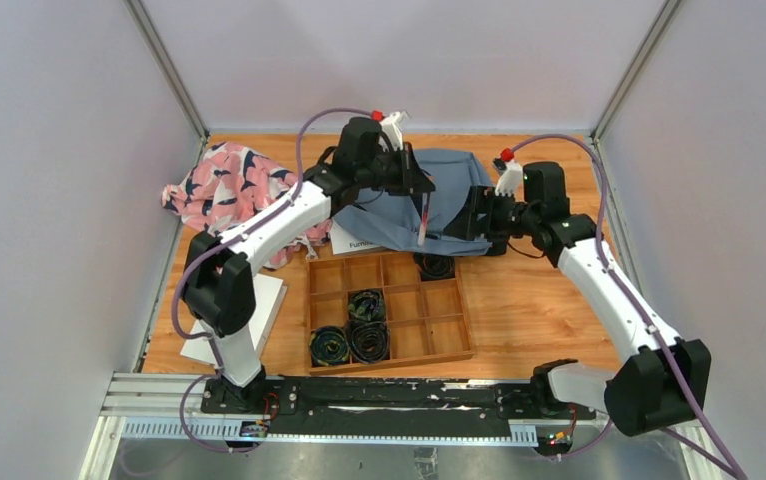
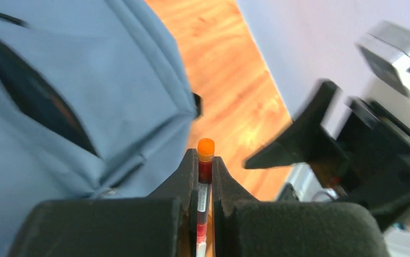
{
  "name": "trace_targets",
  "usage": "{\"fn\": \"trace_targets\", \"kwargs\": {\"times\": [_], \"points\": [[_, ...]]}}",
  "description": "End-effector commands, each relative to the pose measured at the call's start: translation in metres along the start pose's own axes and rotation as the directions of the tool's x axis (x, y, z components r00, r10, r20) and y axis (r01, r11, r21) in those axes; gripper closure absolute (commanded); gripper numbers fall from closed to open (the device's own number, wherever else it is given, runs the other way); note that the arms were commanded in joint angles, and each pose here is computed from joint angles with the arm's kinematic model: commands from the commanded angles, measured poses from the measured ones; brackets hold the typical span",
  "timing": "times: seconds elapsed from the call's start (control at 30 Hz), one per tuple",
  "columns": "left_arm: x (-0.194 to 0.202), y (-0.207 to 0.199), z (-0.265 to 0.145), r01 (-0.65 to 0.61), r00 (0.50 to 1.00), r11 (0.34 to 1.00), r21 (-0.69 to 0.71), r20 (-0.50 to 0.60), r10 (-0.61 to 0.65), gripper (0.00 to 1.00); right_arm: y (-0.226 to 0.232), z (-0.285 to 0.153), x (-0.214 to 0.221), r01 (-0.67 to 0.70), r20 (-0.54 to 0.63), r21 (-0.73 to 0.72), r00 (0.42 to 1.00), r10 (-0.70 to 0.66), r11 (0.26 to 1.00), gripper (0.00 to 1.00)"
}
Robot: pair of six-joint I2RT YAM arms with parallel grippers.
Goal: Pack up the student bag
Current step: Pick up the stationery from the center of the board, then place the stationery in the student bag.
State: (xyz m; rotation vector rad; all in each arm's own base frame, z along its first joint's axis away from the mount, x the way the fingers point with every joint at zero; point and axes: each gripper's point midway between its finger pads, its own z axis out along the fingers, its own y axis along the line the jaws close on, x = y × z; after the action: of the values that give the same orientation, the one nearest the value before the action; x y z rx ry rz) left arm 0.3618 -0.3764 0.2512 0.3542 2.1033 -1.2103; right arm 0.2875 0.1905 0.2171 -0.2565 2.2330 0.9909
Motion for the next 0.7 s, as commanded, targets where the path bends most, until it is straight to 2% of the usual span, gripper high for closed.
{"fn": "trace_targets", "kwargs": {"times": [0.0,0.13,0.23,0.43,0.67], "points": [[-0.032,0.066,0.001,0.002,0.999,0.969,-0.245,0.034,0.006,1.0,-0.018,-0.038,-0.02,0.098,0.088,0.234,0.989,-0.122,0.967,0.18],[-0.059,0.099,0.02,0.1,0.994,0.955,-0.279,0.072,-0.083,1.0,-0.038,-0.065,-0.029,0.058,0.184,0.381,0.973,-0.137,0.923,0.18],[-0.073,0.116,0.034,0.134,0.988,0.94,-0.313,0.116,-0.102,1.0,-0.049,-0.078,-0.023,0.02,0.225,0.443,0.965,-0.133,0.896,0.18],[-0.085,0.136,0.063,0.187,0.972,0.934,-0.304,0.192,-0.132,1.0,-0.053,-0.094,-0.015,0.001,0.265,0.468,0.954,-0.141,0.884,0.18],[-0.076,0.152,0.071,0.218,0.967,0.92,-0.327,0.202,-0.157,1.0,-0.054,-0.092,-0.011,0.002,0.255,0.459,0.958,-0.133,0.889,0.19]]}}
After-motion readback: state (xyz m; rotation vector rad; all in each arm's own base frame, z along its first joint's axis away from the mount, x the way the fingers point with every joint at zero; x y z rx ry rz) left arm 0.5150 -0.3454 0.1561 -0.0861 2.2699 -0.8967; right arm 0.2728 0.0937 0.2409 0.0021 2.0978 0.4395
